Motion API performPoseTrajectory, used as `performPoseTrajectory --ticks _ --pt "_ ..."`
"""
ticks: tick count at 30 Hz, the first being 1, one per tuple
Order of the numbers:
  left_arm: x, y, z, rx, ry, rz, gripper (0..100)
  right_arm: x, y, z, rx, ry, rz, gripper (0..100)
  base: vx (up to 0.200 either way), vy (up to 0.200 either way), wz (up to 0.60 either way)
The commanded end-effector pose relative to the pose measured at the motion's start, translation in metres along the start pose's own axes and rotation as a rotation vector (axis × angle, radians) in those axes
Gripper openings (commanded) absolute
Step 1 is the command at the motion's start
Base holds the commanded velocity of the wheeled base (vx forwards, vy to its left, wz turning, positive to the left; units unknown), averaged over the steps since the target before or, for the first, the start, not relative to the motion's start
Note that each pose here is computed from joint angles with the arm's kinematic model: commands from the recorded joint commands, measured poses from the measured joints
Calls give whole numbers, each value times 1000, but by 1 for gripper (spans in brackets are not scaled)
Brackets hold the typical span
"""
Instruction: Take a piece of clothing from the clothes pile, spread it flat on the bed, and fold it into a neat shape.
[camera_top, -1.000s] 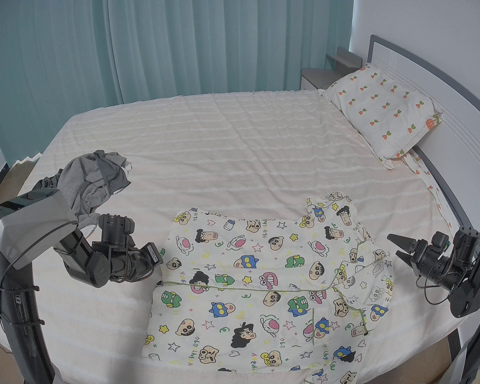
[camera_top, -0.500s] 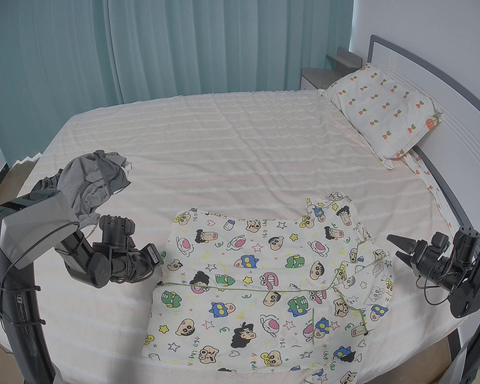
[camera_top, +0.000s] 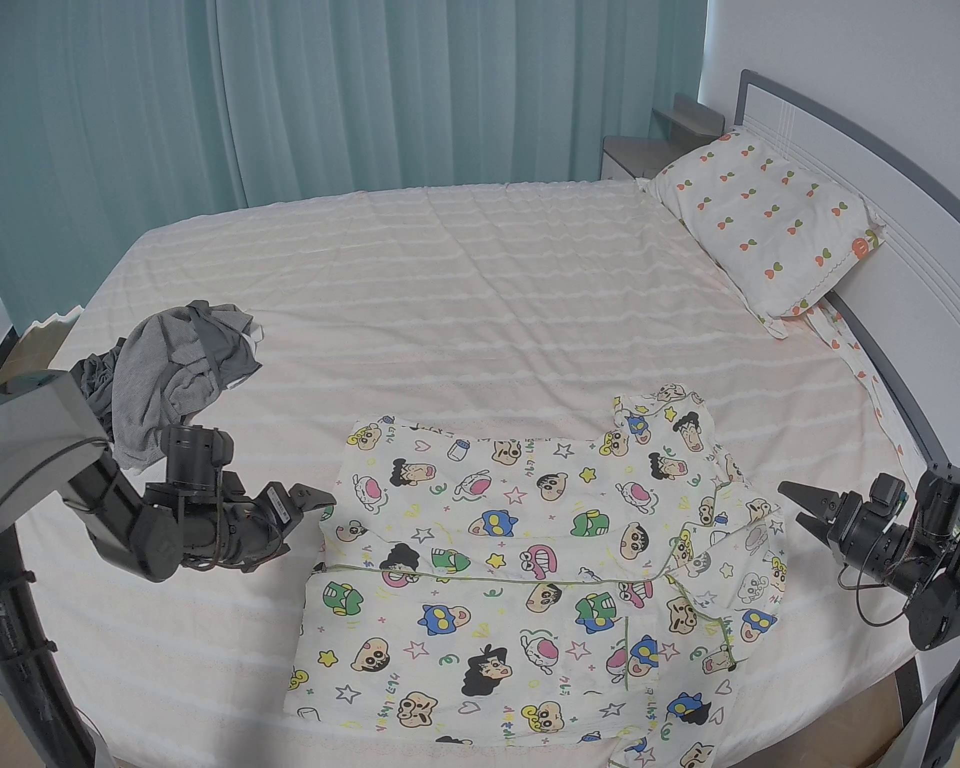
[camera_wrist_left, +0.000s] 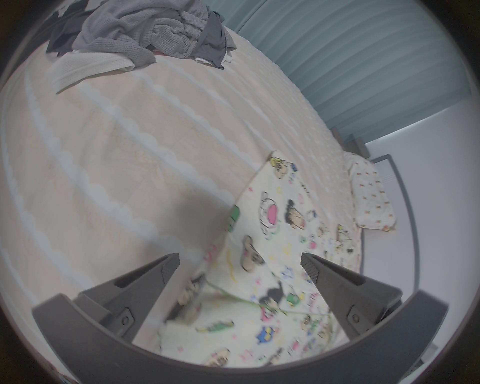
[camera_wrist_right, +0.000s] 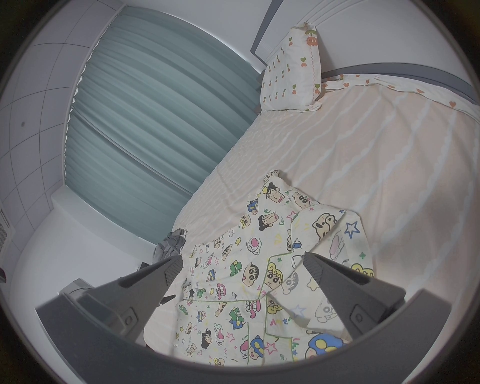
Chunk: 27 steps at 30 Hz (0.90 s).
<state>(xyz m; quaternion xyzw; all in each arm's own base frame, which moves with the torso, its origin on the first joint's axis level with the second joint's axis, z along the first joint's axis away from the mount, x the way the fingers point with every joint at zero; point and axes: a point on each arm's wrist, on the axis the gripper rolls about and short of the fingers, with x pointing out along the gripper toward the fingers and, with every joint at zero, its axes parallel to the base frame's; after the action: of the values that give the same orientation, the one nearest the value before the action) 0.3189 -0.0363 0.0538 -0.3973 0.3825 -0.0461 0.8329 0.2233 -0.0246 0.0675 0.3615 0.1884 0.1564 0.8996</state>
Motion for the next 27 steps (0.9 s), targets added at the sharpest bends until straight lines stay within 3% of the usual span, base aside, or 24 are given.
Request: performPoseTrajectory --ticks 1,5,10,18,27 --pt "-91 -6 -37 -79 41 -132 100 -15 7 -16 12 56 -23 100 0 0 0" --pt "-117 2 -60 -78 92 -176 100 -17 4 -22 22 103 -63 100 -200 0 0" --pt "-137 1 -69 -57 76 -222 100 -17 4 -30 -1 168 -76 100 -200 0 0" --pt "-127 8 -71 -101 115 -176 100 -20 -3 -49 -77 336 -123 100 -200 0 0" --pt "-119 15 -74 -120 145 -133 100 -22 -2 -65 -98 484 -100 100 -200 0 0"
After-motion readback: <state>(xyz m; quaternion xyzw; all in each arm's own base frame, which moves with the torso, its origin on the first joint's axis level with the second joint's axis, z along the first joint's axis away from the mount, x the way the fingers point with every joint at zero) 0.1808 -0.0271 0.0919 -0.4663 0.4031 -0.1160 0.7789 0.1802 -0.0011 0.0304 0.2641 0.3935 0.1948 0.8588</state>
